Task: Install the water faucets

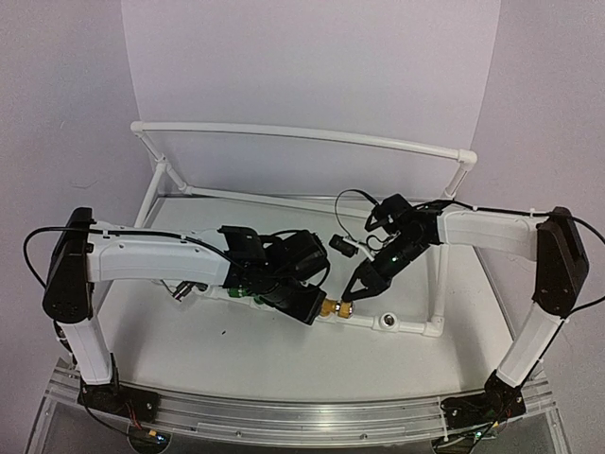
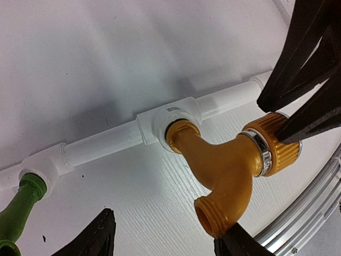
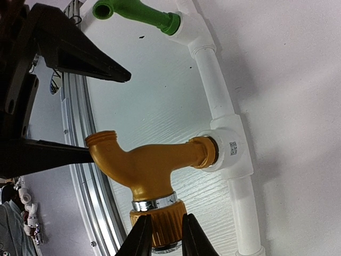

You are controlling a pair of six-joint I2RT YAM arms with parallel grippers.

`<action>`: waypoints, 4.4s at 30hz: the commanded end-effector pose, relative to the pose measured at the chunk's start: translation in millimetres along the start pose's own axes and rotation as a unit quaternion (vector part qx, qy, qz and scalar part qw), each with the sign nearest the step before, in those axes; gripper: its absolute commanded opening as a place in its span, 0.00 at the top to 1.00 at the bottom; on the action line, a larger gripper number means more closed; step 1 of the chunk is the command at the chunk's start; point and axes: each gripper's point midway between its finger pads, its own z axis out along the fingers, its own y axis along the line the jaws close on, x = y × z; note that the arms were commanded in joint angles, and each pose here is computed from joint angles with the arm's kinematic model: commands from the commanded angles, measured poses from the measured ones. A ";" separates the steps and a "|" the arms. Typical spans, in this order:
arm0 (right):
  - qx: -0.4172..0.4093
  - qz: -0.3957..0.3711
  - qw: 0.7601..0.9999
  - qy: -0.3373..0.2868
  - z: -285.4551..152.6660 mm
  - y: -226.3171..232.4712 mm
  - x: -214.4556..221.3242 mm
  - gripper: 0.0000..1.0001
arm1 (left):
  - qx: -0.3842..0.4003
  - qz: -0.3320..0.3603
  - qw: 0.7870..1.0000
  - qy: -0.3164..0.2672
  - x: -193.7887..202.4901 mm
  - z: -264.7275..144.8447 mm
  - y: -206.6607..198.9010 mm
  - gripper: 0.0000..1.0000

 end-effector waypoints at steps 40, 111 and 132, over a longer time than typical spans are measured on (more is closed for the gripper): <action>0.171 -0.650 0.726 0.142 -69.7 72.6 -48.6 0.02 | 0.071 -0.212 0.961 -0.163 -64.0 -98.9 69.6 0.00; 0.240 -0.574 0.740 0.254 49.0 85.8 -11.8 0.02 | 0.077 -0.226 0.949 -0.206 -72.6 -117.1 76.2 0.00; 0.394 -0.564 0.678 0.258 79.6 43.1 -48.2 0.05 | 0.075 -0.234 0.946 -0.212 -66.7 -121.2 81.9 0.00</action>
